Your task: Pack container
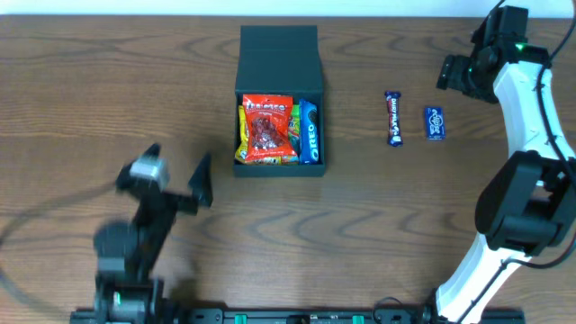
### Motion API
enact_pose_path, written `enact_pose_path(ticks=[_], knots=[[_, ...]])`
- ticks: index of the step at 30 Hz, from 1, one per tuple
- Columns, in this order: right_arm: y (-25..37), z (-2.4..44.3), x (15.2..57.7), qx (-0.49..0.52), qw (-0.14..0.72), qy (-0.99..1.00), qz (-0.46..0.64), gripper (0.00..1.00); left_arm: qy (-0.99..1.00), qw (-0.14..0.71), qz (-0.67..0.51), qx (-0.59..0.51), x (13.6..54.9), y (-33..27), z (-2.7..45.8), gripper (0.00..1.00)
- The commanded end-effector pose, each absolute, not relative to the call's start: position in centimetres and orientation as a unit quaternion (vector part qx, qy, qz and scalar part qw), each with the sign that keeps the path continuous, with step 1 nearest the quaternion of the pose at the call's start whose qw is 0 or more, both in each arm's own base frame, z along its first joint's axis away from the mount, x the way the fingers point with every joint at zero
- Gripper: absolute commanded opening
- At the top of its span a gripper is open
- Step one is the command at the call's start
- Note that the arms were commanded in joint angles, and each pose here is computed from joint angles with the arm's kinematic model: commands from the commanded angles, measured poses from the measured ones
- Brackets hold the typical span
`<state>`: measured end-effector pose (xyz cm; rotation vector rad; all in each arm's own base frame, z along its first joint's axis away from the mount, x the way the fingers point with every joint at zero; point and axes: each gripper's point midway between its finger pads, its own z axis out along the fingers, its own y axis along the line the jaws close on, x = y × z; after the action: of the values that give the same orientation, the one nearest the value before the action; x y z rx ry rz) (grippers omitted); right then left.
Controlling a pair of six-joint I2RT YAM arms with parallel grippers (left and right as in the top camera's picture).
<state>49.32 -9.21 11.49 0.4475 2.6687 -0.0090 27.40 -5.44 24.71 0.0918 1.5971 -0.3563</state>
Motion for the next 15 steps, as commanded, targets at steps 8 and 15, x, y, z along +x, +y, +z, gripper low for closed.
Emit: enact_pose_path(ticks=[8,15], knots=[[-8.7,11.7,48.9,0.153,0.21,0.966,0.014,0.84,0.855,0.451,-0.191,0.172,41.6,-12.3,22.3,0.95],[-8.2,11.4,48.2,0.152,0.193,0.969,0.024,0.84,0.841,0.4,-0.315,0.184,44.6,-17.0,18.1,0.95]])
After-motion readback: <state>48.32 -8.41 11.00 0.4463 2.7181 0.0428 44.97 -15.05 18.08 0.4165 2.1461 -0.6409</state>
